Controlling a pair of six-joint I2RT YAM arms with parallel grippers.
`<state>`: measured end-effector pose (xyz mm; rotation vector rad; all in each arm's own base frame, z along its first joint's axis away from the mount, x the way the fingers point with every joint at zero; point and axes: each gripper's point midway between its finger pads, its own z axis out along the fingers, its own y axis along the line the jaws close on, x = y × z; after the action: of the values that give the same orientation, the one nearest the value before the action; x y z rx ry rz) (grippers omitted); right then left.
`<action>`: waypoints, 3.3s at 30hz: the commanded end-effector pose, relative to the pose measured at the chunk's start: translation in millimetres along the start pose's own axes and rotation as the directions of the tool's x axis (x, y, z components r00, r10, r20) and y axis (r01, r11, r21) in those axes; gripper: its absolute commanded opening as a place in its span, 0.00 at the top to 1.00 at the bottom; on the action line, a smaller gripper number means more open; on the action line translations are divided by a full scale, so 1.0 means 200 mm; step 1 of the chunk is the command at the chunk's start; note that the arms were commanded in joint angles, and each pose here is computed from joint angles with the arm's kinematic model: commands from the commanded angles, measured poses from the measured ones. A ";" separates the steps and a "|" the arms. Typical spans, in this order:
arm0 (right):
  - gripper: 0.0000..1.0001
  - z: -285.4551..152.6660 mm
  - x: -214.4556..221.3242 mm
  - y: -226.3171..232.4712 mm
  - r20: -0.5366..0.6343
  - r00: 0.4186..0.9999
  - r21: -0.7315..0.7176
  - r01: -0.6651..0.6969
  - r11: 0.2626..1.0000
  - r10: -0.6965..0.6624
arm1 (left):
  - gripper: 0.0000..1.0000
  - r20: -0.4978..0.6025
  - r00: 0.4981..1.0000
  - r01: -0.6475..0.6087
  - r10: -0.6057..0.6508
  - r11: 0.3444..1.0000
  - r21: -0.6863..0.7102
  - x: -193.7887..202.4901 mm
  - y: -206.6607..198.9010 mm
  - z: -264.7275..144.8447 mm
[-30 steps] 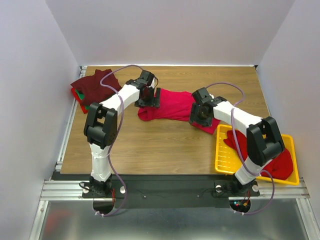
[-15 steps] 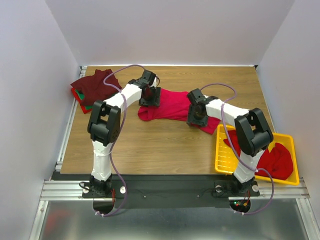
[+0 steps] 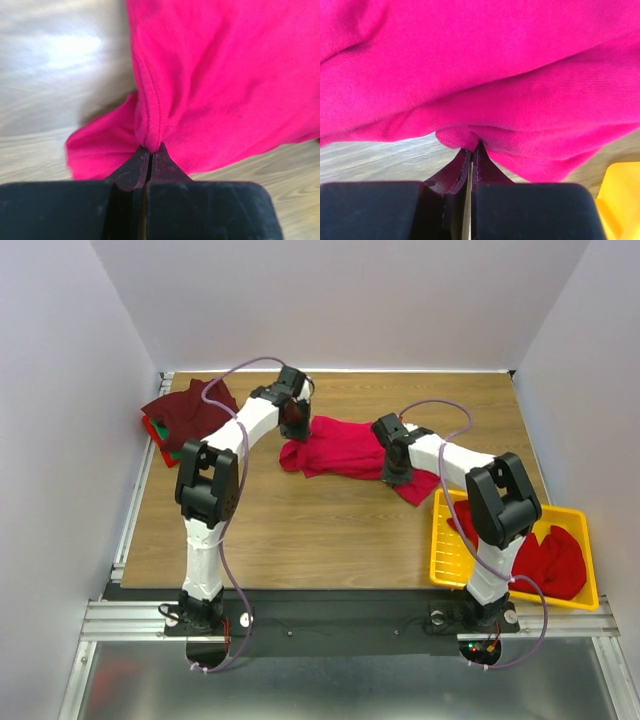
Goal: Fold and stack the t-shirts
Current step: Flatten the tshirt out
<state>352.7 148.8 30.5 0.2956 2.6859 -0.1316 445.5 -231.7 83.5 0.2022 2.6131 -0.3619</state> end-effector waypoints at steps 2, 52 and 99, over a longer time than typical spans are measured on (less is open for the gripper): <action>1.00 -0.37 -0.33 0.02 0.212 0.976 -0.072 -0.024 0.997 0.039 | 1.00 0.285 0.951 0.115 -0.117 0.993 0.025 -0.51 0.16 -0.55; 1.00 -0.97 -0.86 -0.42 0.495 0.847 -0.017 -0.215 0.976 0.195 | 0.02 0.510 0.818 0.187 -0.266 0.961 0.202 -1.06 0.19 -0.65; 1.00 -0.62 -0.67 -0.19 0.287 0.949 -0.149 -0.090 0.985 0.130 | 0.54 -0.204 0.942 0.247 -0.265 0.963 -0.109 1.14 0.15 -0.28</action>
<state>405.9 101.0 180.3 0.3217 2.4409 -0.0393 235.6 -188.3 26.1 -0.1201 2.8337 -0.4744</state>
